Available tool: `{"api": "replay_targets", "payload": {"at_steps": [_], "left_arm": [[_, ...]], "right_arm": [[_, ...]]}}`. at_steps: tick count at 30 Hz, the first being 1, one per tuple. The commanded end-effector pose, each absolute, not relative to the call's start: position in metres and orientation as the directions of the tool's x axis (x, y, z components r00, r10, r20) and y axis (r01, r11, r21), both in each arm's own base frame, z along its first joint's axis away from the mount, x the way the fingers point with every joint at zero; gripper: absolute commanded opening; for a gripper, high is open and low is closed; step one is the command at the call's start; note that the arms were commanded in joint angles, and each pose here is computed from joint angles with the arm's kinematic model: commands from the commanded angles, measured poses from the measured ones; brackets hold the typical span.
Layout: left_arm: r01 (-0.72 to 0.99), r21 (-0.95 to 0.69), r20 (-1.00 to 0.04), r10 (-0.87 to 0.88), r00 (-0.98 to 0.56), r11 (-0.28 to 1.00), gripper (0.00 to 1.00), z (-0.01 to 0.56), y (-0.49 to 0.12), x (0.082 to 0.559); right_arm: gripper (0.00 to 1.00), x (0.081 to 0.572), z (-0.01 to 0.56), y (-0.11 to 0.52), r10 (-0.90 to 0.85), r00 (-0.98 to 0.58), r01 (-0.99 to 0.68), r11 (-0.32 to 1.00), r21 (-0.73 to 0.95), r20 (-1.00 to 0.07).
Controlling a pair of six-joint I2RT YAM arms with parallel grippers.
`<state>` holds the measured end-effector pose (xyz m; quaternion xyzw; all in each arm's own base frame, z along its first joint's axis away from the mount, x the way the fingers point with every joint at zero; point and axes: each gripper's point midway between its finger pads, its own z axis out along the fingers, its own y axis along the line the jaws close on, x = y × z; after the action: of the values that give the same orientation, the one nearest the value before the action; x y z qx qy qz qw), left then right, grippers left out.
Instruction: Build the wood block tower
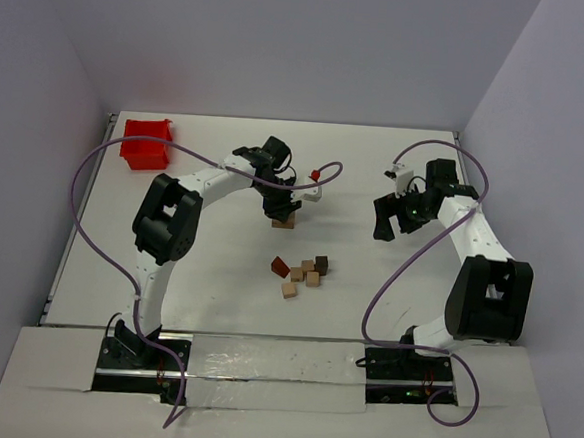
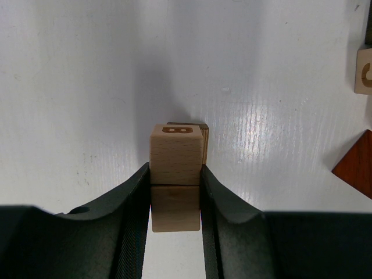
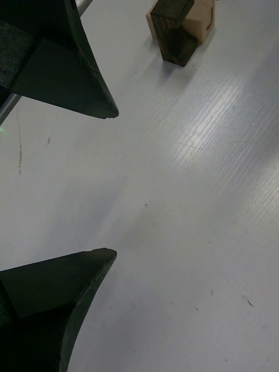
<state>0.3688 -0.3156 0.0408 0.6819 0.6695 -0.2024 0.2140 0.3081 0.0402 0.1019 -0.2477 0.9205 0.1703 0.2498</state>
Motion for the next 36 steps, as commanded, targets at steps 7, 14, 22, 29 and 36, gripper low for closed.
{"api": "replay_targets", "payload": {"at_steps": [7,14,22,29,36], "left_arm": [[0.999,0.020,-0.564,0.825,0.034,-0.028,0.25,0.041,-0.314,0.364],[1.000,0.022,-0.575,0.817,0.026,-0.017,0.54,0.045,-0.316,0.365],[0.999,0.037,-0.595,0.803,0.031,-0.012,0.76,0.062,-0.320,0.369],[0.996,0.091,-0.616,0.786,0.049,0.009,0.97,0.089,-0.321,0.376],[0.976,0.186,-0.666,0.744,0.044,0.109,0.99,0.140,-0.310,0.397]], "right_arm": [[1.00,0.323,0.116,0.040,-0.359,-0.731,-0.546,0.818,0.181,-0.580],[1.00,0.323,0.115,0.040,-0.361,-0.731,-0.546,0.818,0.181,-0.579],[1.00,0.324,0.116,0.041,-0.359,-0.731,-0.548,0.815,0.186,-0.580],[1.00,0.326,0.117,0.042,-0.357,-0.730,-0.549,0.815,0.188,-0.582],[1.00,0.328,0.119,0.044,-0.364,-0.723,-0.560,0.806,0.190,-0.588]]}}
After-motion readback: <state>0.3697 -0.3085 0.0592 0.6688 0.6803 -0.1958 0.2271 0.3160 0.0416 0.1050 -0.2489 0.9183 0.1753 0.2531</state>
